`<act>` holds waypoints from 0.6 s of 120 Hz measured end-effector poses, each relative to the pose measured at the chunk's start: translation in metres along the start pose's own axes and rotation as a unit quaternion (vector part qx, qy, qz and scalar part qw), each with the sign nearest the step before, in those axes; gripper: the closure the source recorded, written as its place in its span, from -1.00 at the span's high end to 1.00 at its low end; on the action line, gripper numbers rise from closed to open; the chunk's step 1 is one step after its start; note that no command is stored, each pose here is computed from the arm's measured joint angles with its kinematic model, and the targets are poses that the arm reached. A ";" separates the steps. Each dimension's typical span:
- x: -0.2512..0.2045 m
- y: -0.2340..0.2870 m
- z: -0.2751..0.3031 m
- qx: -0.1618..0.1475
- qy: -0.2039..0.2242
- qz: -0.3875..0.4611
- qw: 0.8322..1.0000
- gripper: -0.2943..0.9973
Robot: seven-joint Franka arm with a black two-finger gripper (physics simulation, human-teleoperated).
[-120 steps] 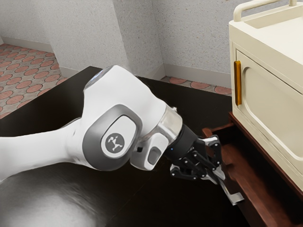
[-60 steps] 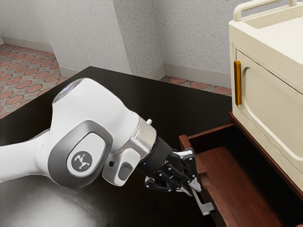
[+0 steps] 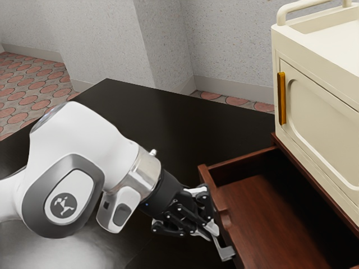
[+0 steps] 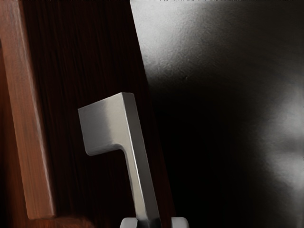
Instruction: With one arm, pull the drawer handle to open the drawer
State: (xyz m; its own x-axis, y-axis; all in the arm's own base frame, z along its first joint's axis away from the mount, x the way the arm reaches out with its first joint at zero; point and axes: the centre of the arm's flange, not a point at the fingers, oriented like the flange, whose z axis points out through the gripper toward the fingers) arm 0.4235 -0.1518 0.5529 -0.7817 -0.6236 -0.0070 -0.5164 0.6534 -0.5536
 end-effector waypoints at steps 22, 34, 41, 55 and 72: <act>0.003 0.006 -0.002 -0.002 0.000 -0.001 1.000 -0.53; 0.006 0.009 -0.004 -0.001 0.000 -0.002 1.000 -0.53; 0.006 0.010 -0.004 -0.001 0.000 -0.002 1.000 -0.53; 0.004 0.012 -0.006 -0.001 -0.001 -0.006 1.000 -0.49; 0.001 0.014 -0.007 -0.001 -0.002 -0.010 1.000 -0.36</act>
State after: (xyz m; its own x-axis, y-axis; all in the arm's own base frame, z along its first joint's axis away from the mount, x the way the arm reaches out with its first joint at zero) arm 0.4135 -0.1403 0.5511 -0.7695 -0.6386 0.0011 -0.5332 0.6416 -0.5514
